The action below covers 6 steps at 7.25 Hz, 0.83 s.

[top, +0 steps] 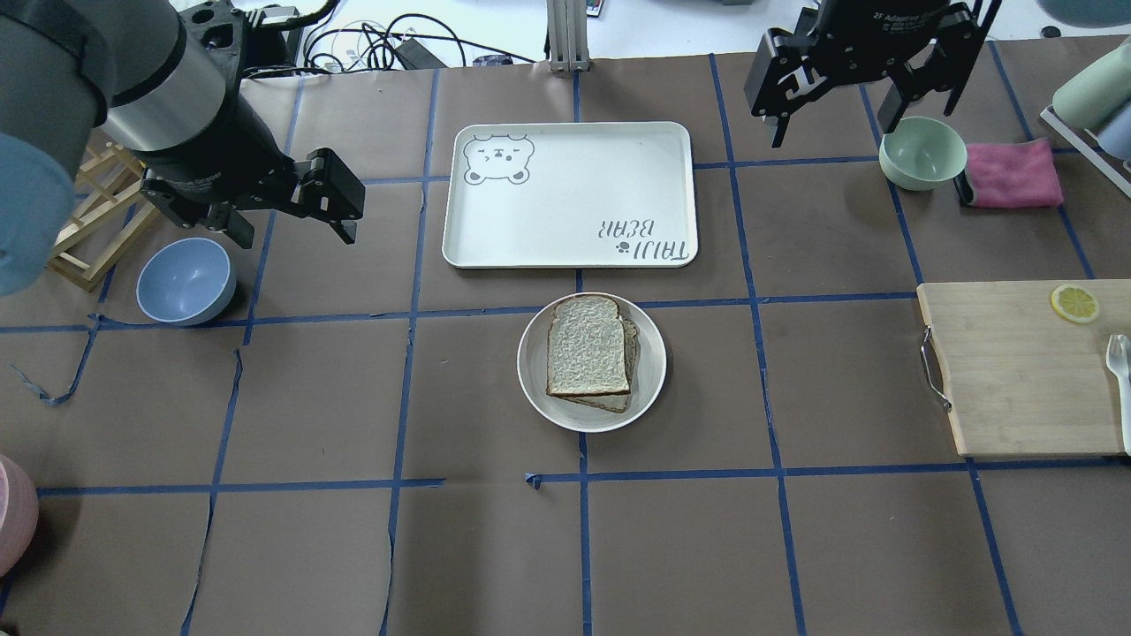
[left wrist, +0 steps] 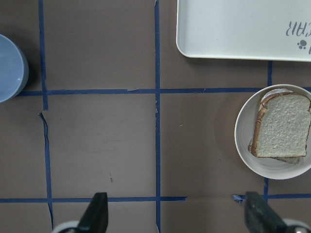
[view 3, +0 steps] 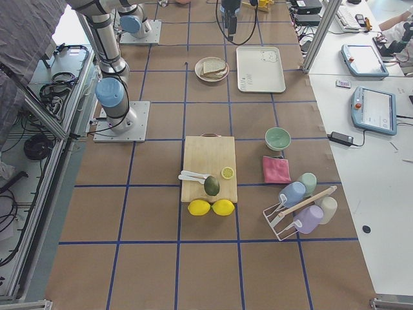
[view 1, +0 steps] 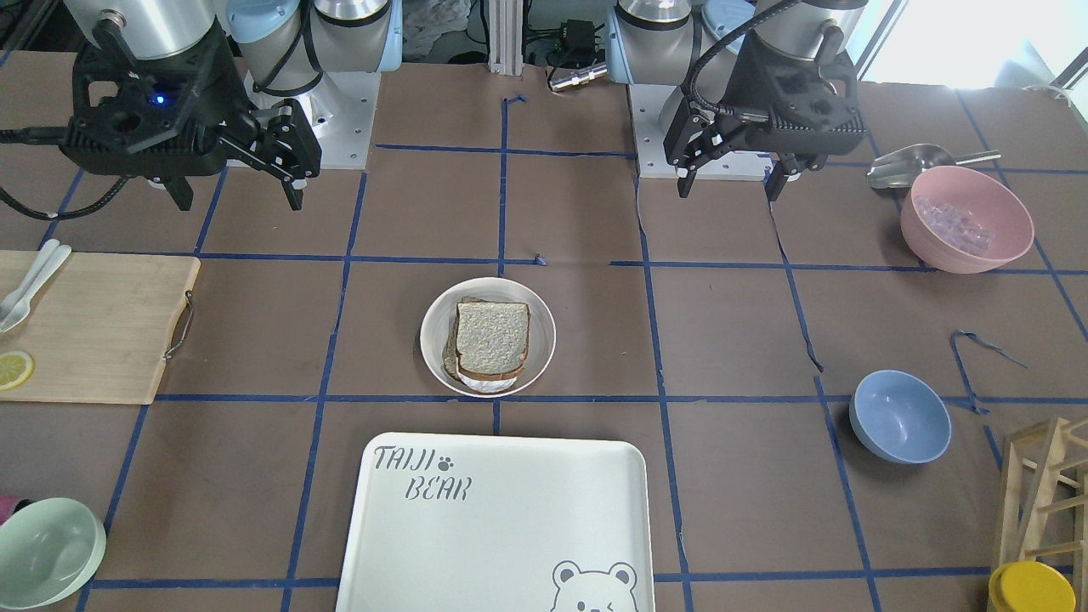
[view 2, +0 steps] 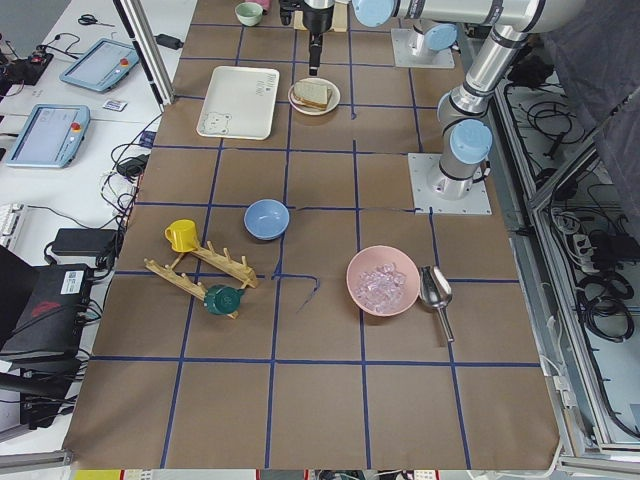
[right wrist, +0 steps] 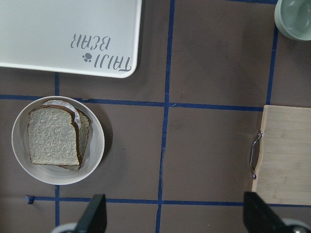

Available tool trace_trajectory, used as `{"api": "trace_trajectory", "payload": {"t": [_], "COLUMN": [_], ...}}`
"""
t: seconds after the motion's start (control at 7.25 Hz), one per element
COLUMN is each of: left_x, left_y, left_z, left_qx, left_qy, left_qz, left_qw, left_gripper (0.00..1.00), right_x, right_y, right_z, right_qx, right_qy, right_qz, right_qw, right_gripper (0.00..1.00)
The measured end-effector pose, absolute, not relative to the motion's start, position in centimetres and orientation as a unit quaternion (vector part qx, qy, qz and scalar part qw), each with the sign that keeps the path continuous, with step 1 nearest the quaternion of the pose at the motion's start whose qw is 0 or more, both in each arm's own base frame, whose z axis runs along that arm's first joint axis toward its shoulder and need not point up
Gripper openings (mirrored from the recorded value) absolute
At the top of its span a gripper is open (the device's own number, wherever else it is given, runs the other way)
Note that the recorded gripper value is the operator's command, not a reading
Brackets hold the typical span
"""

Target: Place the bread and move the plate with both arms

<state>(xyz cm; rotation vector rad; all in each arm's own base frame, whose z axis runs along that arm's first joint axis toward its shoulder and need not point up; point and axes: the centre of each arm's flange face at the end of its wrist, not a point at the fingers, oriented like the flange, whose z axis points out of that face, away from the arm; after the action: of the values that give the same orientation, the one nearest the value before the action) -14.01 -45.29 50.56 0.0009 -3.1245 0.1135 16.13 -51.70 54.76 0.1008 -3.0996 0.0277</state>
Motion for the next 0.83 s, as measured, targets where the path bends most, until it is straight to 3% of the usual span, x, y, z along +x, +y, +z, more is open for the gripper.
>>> {"api": "trace_trajectory", "payload": {"t": [0.83], "left_x": [-14.23], "left_y": [-45.46], "left_z": [50.50], "left_qx": [0.007], "left_qy": [-0.999], "left_qz": [0.035], "left_qw": [0.009], "left_gripper": [1.00], "right_x": [16.11], "right_y": [-51.40], "right_z": [54.65], "right_qx": [0.019], "right_qy": [-1.000], "right_qz": [-0.002], "right_qw": [0.010], "right_gripper": [1.00]}}
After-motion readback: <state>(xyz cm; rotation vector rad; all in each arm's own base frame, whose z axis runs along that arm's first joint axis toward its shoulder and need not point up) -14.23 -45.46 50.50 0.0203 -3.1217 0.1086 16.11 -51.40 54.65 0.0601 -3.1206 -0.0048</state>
